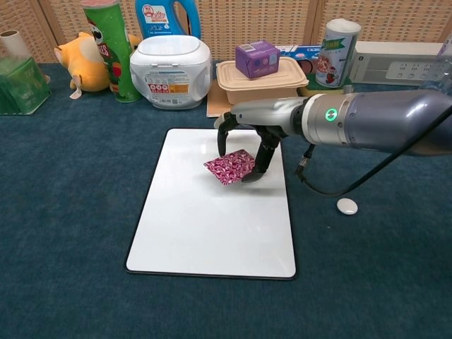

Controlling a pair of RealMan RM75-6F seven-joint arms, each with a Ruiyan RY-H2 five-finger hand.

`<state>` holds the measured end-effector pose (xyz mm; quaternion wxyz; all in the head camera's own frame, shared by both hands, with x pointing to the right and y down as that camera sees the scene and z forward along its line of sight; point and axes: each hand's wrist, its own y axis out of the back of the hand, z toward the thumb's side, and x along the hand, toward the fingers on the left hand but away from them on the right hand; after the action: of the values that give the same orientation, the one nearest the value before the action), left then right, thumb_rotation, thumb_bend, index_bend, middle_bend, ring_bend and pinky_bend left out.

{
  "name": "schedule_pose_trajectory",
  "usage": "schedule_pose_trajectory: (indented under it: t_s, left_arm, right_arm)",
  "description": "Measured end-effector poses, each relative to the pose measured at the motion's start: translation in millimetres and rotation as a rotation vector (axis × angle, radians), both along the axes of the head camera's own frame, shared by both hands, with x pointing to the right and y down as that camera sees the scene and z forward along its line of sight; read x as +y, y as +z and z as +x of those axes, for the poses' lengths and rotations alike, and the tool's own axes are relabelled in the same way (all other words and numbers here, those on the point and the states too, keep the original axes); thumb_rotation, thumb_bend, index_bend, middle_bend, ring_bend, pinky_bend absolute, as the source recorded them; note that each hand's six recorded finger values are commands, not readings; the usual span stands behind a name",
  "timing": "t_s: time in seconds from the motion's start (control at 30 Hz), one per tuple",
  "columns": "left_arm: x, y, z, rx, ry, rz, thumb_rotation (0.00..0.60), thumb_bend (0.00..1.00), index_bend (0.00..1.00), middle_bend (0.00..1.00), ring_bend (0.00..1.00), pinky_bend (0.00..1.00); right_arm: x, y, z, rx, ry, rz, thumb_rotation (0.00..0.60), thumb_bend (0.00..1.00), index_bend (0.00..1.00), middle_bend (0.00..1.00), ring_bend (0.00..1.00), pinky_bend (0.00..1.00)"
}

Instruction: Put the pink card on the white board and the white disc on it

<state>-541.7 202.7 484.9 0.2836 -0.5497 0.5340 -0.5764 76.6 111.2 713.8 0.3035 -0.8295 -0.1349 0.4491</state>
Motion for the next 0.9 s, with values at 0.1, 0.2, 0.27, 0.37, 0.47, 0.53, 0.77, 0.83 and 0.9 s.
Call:
schedule_pose_trajectory:
  t_s: [0.1, 0.2, 0.27, 0.37, 0.47, 0.53, 0.77, 0.83, 0.9]
  left_arm:
    - [0.5, 0.2, 0.7, -0.001, 0.001, -0.001, 0.6, 0.1, 0.0, 0.0, 0.0, 0.0]
    - [0.7, 0.3, 0.9, -0.004, -0.001, -0.001, 0.6, 0.1, 0.0, 0.0, 0.0, 0.0]
    - [1.0, 0.1, 0.8, -0.005, -0.004, 0.0, 0.6, 0.1, 0.0, 0.0, 0.0, 0.0]
    - [0.9, 0.4, 1.1, -0.006, -0.003, 0.0, 0.6, 0.1, 0.0, 0.0, 0.0, 0.0]
    - [0.8, 1.1, 2.5, -0.006, 0.001, -0.003, 0.6, 0.1, 0.0, 0.0, 0.0, 0.0]
    - [0.9, 1.5, 3.4, -0.006, 0.003, -0.004, 0.6, 0.1, 0.0, 0.0, 0.0, 0.0]
    - [1.3, 2.6, 7.5, -0.01, 0.011, -0.008, 0.6, 0.1, 0.0, 0.0, 0.0, 0.0]
    - [1.5, 2.3, 7.6, -0.012, 0.009, -0.007, 0.6, 0.1, 0.0, 0.0, 0.0, 0.0]
    - [1.7, 2.2, 7.6, -0.014, 0.007, -0.007, 0.6, 0.1, 0.0, 0.0, 0.0, 0.0]
  right_arm:
    - [0.8, -0.9, 1.4, 0.011, -0.009, -0.002, 0.6, 0.27, 0.21, 0.02, 0.0, 0.0]
    - [0.8, -3.5, 3.2, 0.013, -0.012, -0.005, 0.6, 0.26, 0.19, 0.02, 0.0, 0.0]
    - [0.1, -6.0, 5.4, 0.012, -0.012, -0.003, 0.6, 0.26, 0.19, 0.02, 0.0, 0.0]
    - [-1.6, -10.5, 12.1, 0.015, -0.014, 0.006, 0.6, 0.26, 0.19, 0.02, 0.0, 0.0]
    - [-3.9, -16.4, 26.8, 0.03, -0.023, 0.026, 0.6, 0.26, 0.19, 0.02, 0.0, 0.0]
    - [-4.1, -19.5, 39.0, 0.044, -0.033, 0.04, 0.6, 0.26, 0.19, 0.02, 0.0, 0.0]
    - [3.7, -23.8, 77.5, 0.079, -0.039, 0.037, 0.6, 0.27, 0.27, 0.02, 0.0, 0.0]
    - [7.4, -25.3, 87.2, 0.087, -0.049, 0.036, 0.6, 0.27, 0.28, 0.02, 0.0, 0.0]
    - [12.1, -26.3, 96.3, 0.096, -0.064, 0.037, 0.6, 0.28, 0.28, 0.02, 0.0, 0.0]
